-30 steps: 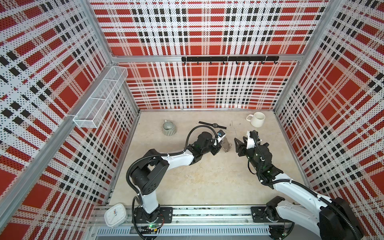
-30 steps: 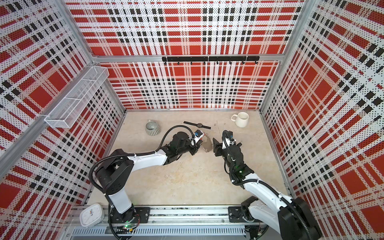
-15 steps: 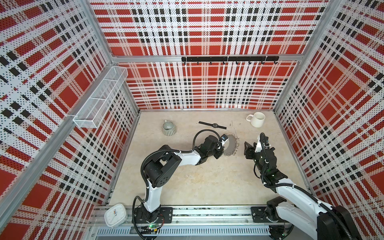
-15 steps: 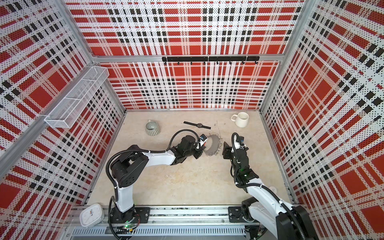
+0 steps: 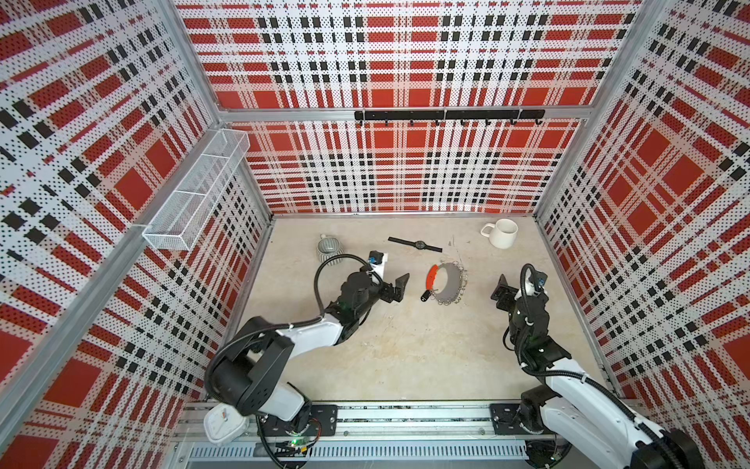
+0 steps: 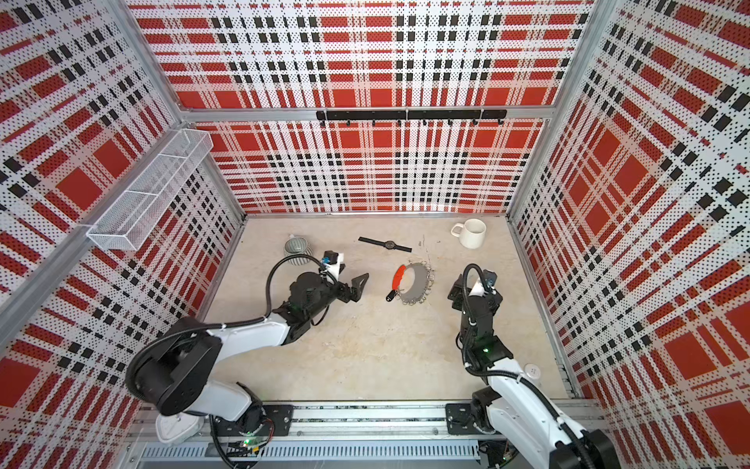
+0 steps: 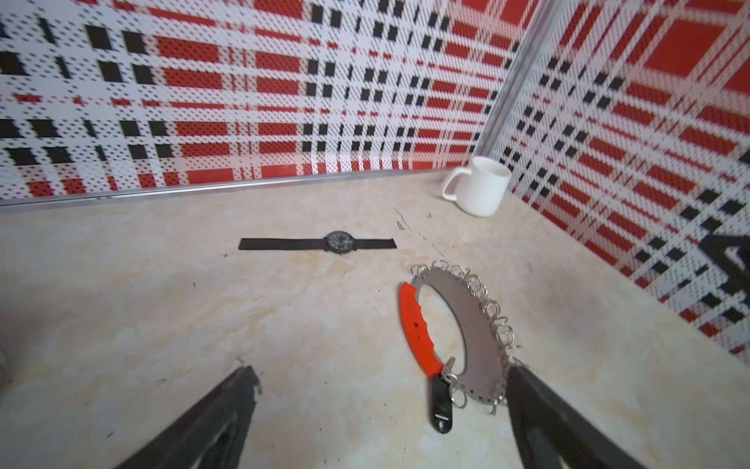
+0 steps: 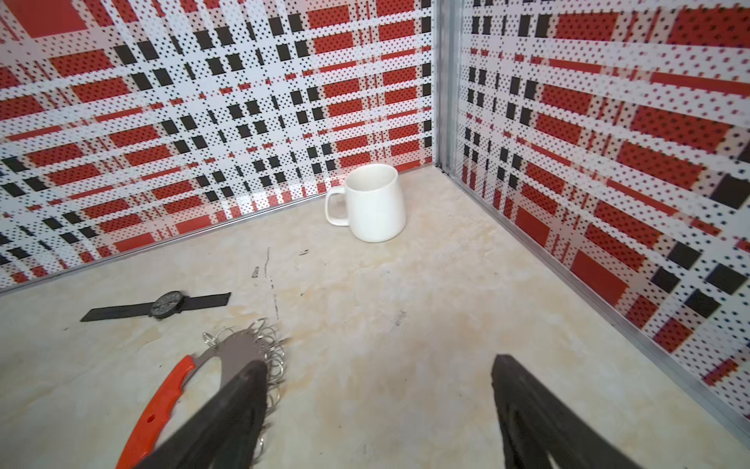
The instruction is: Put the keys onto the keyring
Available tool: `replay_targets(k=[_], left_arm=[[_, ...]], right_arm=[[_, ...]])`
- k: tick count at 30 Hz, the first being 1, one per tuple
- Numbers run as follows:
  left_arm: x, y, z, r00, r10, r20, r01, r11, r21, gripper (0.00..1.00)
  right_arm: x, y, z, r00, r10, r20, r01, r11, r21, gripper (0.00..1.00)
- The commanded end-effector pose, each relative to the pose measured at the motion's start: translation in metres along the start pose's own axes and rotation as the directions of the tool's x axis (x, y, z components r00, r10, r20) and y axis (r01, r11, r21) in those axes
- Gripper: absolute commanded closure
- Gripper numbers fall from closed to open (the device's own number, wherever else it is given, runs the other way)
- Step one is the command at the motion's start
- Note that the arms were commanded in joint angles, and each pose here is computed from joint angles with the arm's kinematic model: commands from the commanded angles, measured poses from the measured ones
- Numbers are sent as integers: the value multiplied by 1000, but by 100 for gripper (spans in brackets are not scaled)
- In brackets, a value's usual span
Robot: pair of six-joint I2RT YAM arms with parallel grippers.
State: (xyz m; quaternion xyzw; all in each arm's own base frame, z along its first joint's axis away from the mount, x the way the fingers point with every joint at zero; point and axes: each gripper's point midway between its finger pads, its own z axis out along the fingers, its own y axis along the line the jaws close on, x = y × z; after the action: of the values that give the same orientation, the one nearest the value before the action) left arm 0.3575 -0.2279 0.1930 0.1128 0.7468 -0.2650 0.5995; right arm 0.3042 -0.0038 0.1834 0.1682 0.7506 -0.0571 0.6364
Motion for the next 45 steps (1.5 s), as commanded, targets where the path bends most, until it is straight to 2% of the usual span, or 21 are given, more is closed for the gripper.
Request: replay_targets(k=[1, 3, 7, 15, 18, 21, 23, 25, 28, 30, 31, 33, 35, 36, 38, 41, 43, 45], left_arm=[[-11, 30, -22, 984, -158, 86, 166, 982, -90, 2], [-9, 49, -38, 974, -194, 118, 209, 968, -139, 2], [-14, 84, -73, 964, -172, 204, 222, 941, -257, 2], [-27, 118, -131, 936, -58, 347, 211, 882, -422, 2], [-30, 117, -139, 938, 1, 346, 162, 883, -441, 2], [-30, 127, -144, 935, 18, 354, 171, 853, -494, 2], [-31, 127, -142, 940, 36, 339, 149, 852, -502, 2], [-32, 128, -141, 945, 64, 322, 120, 846, -519, 2], [-31, 137, -146, 945, 94, 313, 108, 814, -570, 2], [-33, 138, -147, 943, 130, 305, 79, 807, -586, 2], [-34, 138, -147, 942, 143, 305, 69, 805, -589, 2], [-37, 141, -148, 937, 162, 310, 65, 791, -609, 2], [-39, 143, -146, 938, 213, 274, 11, 771, -636, 2], [-39, 144, -145, 939, 243, 245, -28, 761, -649, 2], [-36, 154, -148, 937, 295, 189, -82, 710, -700, 2], [-22, 177, -158, 936, 312, 163, -89, 656, -750, 2], [-15, 189, -168, 934, 298, 198, -52, 659, -750, 2], [-21, 190, -176, 910, 312, 272, -17, 686, -728, 2]], right_arm=[[-1, -2, 0, 999, -48, 22, 48, 999, 2, 13], [-2, 3, 2, 996, -86, 25, 87, 996, -18, 14], [-1, 11, 12, 977, -200, 74, 202, 979, -20, 13], [10, 12, 33, 953, -239, 185, 235, 971, 46, 16], [9, 16, 45, 940, -276, 203, 267, 961, 69, 15], [17, 18, 60, 943, -286, 171, 281, 958, 53, 14], [18, 13, 65, 949, -260, 180, 256, 966, 45, 12], [23, 3, 72, 967, -216, 136, 213, 976, 36, 9], [24, -8, 79, 985, -126, 121, 131, 991, -35, 8], [36, -15, 83, 991, -101, 87, 104, 994, -35, 4], [27, -15, 81, 983, -103, 151, 110, 993, -38, 3], [36, -11, 79, 988, -118, 98, 124, 991, -53, 0], [29, -15, 81, 985, -108, 137, 113, 993, -26, 0], [33, -14, 81, 986, -121, 118, 125, 992, -28, 0], [37, -2, 89, 986, -148, 72, 154, 985, -75, 0], [36, 5, 84, 982, -156, 102, 168, 978, -123, 0], [36, 8, 86, 980, -169, 102, 181, 975, -131, 0], [38, 11, 92, 982, -174, 74, 183, 973, -144, 0]])
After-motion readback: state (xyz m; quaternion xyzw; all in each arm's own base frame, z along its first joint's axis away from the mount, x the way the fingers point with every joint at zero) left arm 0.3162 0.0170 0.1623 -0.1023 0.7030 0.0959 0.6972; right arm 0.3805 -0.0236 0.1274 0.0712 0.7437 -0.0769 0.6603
